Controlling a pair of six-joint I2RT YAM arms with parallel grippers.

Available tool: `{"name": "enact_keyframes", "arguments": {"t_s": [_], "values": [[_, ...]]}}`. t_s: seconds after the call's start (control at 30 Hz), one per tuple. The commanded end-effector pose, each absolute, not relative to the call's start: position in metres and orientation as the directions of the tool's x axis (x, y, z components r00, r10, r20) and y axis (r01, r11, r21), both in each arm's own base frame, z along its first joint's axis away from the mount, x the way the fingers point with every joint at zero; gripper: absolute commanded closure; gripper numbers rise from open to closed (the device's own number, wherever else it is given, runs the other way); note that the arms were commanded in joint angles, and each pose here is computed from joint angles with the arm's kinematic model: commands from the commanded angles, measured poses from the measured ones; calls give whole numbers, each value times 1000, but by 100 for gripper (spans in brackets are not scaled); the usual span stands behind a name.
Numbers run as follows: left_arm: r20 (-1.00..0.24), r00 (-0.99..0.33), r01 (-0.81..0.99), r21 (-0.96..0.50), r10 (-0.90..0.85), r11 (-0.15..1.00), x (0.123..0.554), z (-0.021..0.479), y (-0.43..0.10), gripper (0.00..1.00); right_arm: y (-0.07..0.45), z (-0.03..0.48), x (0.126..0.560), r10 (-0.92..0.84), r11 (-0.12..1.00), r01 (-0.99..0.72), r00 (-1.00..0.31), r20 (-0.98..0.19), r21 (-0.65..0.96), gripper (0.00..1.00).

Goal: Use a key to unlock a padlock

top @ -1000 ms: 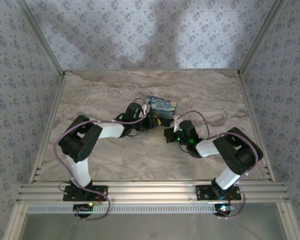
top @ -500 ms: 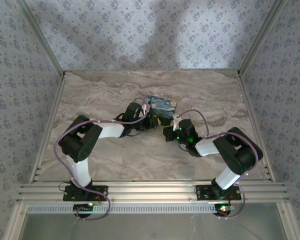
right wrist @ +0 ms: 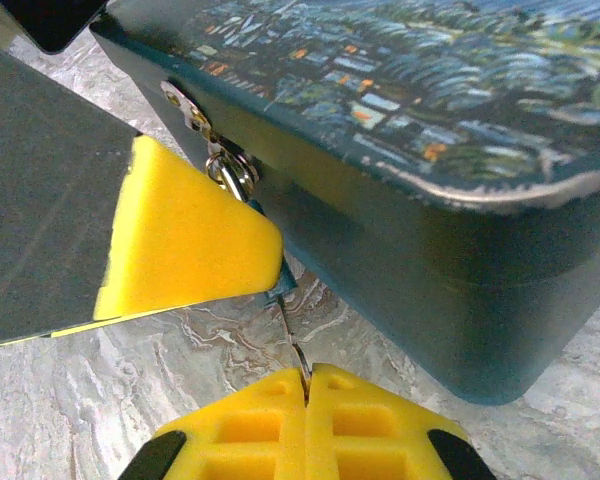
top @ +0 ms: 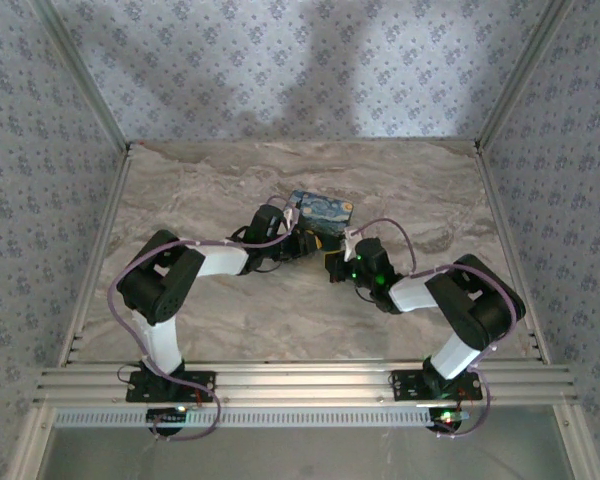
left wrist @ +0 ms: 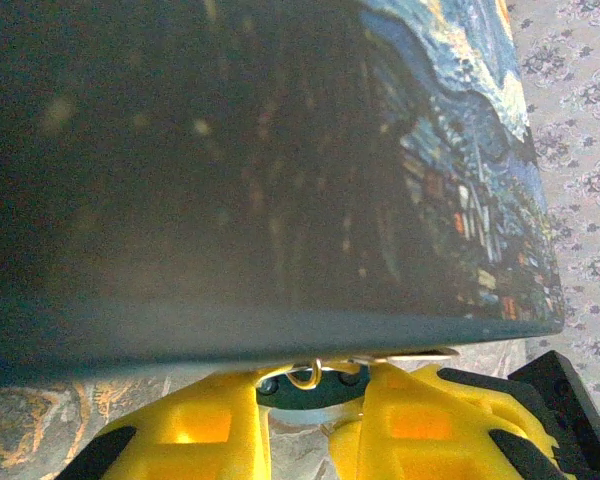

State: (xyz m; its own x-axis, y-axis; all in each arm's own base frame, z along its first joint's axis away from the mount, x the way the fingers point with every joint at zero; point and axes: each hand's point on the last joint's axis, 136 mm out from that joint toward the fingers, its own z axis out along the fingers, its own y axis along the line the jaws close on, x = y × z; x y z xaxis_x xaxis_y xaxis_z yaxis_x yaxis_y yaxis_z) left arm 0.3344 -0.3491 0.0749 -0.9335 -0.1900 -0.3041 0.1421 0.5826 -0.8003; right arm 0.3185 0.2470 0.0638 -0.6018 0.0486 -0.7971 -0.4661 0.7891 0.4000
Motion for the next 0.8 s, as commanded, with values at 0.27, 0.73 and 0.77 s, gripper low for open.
{"name": "enact_keyframes", "arguments": {"t_s": [0.27,0.73,0.77], "values": [[-273,-945,138,-834,-182,534,325,98,-360,79,254,89,335,28,824,-495,-452,-891,277,100],[-264,-949,141,-841,-170,522,319,105,-366,79,266,92,331,25,781,-552,-438,-899,291,100],[-264,-949,141,-843,-171,519,319,106,-366,79,267,93,330,30,771,-560,-442,-896,303,100]]}}
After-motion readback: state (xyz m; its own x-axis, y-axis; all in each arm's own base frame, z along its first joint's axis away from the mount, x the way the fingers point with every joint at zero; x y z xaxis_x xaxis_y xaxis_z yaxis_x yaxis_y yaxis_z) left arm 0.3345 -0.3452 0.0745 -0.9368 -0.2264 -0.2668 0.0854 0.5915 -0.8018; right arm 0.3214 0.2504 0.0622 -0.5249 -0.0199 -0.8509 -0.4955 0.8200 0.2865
